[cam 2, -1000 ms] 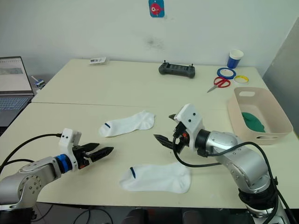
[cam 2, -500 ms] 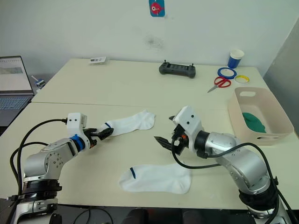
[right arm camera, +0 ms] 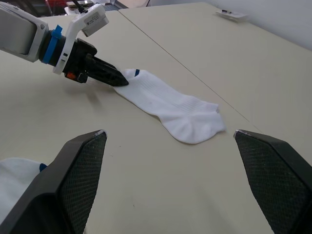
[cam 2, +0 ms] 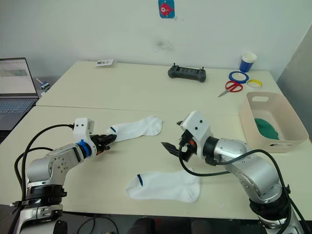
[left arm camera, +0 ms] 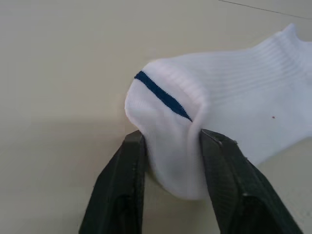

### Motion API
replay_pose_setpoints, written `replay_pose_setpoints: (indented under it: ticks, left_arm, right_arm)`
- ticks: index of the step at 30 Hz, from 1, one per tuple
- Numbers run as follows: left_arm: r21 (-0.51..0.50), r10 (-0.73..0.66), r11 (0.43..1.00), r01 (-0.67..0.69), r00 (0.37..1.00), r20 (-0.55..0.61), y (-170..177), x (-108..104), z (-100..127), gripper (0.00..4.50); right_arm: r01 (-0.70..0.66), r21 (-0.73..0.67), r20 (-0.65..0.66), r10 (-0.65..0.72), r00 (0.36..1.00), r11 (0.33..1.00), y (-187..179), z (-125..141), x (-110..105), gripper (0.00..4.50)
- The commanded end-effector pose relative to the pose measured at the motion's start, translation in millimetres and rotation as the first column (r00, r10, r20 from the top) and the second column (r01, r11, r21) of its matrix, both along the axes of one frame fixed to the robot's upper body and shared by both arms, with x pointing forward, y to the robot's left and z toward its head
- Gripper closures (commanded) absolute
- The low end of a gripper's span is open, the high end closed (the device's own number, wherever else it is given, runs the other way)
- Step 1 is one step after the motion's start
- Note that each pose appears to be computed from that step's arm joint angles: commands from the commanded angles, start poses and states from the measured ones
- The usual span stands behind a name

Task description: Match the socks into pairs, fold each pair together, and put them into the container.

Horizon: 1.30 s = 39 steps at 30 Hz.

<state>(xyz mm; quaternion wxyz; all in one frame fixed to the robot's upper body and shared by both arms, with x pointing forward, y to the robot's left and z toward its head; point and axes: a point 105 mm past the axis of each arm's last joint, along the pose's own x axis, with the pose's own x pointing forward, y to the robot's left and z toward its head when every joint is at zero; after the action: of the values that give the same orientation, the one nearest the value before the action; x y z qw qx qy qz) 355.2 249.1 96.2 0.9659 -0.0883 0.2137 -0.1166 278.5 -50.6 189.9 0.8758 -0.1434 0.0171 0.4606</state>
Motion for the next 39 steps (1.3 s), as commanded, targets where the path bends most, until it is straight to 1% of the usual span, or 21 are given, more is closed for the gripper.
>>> replay_pose_setpoints:
  ticks: [1, 2, 3, 6, 10, 15, 17, 19, 24, 28, 31, 38, 39]
  left_arm:
    - [-0.029, -0.071, 0.997, 0.071, 0.997, -0.005, -10.7, -6.4, 0.5, 4.08]
    - [-0.043, -0.097, 0.994, 0.097, 0.995, -0.007, -14.2, -9.3, 1.2, 4.34]
    - [-0.058, -0.143, 0.988, 0.142, 0.99, -0.008, -20.3, -14.4, 2.7, 4.48]
    - [-0.086, -0.266, 0.961, 0.263, 0.964, -0.023, -35.3, -31.4, 4.9, 4.48]
    - [-0.125, -0.346, 0.933, 0.337, 0.937, -0.051, -39.1, -50.7, 6.1, 4.48]
    - [-0.17, -0.445, 0.889, 0.426, 0.89, -0.099, -39.4, -76.4, 7.7, 4.48]
    - [-0.171, -0.467, 0.879, 0.444, 0.875, -0.125, -37.4, -84.3, 5.0, 4.48]
    - [-0.16, -0.462, 0.884, 0.44, 0.875, -0.145, -33.1, -86.9, 1.1, 4.48]
    - [-0.13, -0.433, 0.9, 0.416, 0.888, -0.154, -27.1, -84.5, -6.1, 4.48]
    - [-0.121, -0.438, 0.898, 0.423, 0.886, -0.153, -28.2, -84.2, -7.5, 4.48]
    - [-0.111, -0.426, 0.904, 0.413, 0.893, -0.143, -27.6, -81.5, -7.3, 4.5]
    - [-0.105, -0.418, 0.908, 0.407, 0.899, -0.134, -27.8, -80.0, -7.8, 4.5]
    - [-0.104, -0.417, 0.908, 0.406, 0.899, -0.132, -27.9, -79.6, -7.6, 4.5]
  right_arm:
    - [-0.014, -0.007, 0.048, 0.014, 0.999, 1.0, 2.4, 7.7, -4.3, 0.0]
    - [-0.015, -0.007, 0.047, 0.015, 0.999, 1.0, 2.7, 7.2, -4.5, 0.0]
    - [-0.017, -0.009, 0.046, 0.017, 0.999, 1.0, 3.3, 6.5, -4.7, 0.0]
    - [-0.02, -0.01, 0.042, 0.02, 0.999, 1.0, 4.9, 4.6, -4.9, 0.0]
    - [-0.02, -0.006, 0.025, 0.021, 0.999, 1.0, 9.6, -0.9, -2.1, 0.0]
    - [0.024, -0.012, -0.002, -0.024, 1.0, 1.0, 21.3, -16.6, 20.7, 0.0]
    - [0.039, -0.008, -0.021, -0.039, 0.999, 0.999, 28.3, -24.8, 30.4, 0.0]
    - [0.061, 0.001, -0.047, -0.061, 0.997, 0.998, 35.6, -33.9, 41.1, 0.0]
    - [0.146, 0.0, -0.105, -0.145, 0.984, 0.989, 50.9, -61.0, 74.1, 0.0]
    - [0.17, 0.017, -0.16, -0.165, 0.973, 0.985, 63.6, -73.7, 86.0, 0.0]
    - [0.146, -0.025, -0.164, -0.148, 0.975, 0.989, 69.9, -85.2, 85.4, 0.6]
    - [0.121, -0.049, -0.154, -0.128, 0.98, 0.991, 69.1, -89.9, 79.3, 3.07]
    - [0.12, -0.049, -0.153, -0.126, 0.98, 0.992, 68.7, -89.5, 78.8, 3.5]
